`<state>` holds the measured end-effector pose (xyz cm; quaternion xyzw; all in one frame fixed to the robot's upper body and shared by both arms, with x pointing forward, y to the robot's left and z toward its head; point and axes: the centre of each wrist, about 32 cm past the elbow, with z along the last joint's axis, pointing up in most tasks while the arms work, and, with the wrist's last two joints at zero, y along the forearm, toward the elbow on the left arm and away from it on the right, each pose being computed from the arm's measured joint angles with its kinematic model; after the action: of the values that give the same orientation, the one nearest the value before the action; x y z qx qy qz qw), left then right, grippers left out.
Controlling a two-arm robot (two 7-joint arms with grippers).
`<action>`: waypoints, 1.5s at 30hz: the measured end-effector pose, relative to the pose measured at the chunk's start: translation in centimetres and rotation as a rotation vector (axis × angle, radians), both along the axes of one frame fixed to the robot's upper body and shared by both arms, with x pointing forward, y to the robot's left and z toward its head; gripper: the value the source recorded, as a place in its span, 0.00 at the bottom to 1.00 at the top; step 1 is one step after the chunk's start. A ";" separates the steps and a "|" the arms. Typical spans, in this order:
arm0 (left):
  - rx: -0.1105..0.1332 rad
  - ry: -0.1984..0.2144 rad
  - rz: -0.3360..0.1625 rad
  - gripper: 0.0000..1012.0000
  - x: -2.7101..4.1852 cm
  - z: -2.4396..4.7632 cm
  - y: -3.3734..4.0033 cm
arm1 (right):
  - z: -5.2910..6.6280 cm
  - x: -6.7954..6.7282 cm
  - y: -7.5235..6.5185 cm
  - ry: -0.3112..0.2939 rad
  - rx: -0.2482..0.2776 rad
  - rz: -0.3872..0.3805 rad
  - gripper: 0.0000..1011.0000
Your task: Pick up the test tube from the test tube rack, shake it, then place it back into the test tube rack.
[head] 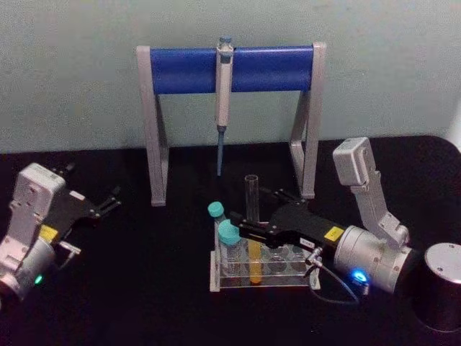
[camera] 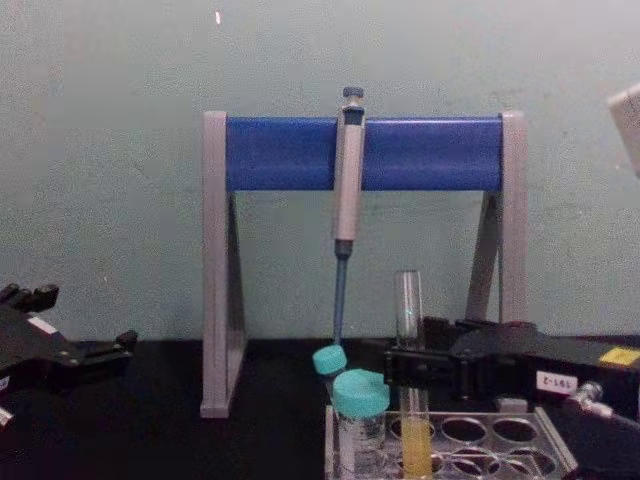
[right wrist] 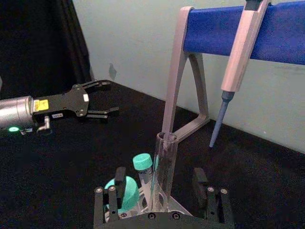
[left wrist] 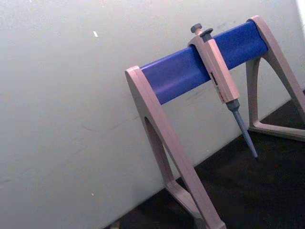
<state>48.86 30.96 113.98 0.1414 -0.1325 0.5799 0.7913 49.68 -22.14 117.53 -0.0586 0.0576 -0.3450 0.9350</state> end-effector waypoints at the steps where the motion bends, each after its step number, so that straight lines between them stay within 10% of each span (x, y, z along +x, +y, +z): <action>1: 0.000 0.000 0.000 0.99 0.00 0.00 0.00 | 0.0 0.0 0.0 0.000 0.000 0.000 0.89; 21: 0.000 0.000 0.000 0.99 0.00 0.00 0.00 | 0.0 0.0 0.0 0.001 0.002 0.001 0.25; 45: 0.000 0.000 0.000 0.99 0.00 0.00 0.00 | -0.2 -0.2 -0.1 -0.009 0.011 -0.003 0.23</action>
<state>48.86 30.97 113.98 0.1415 -0.1325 0.5799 0.7913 49.46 -22.26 117.32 -0.0519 0.0552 -0.3463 0.9350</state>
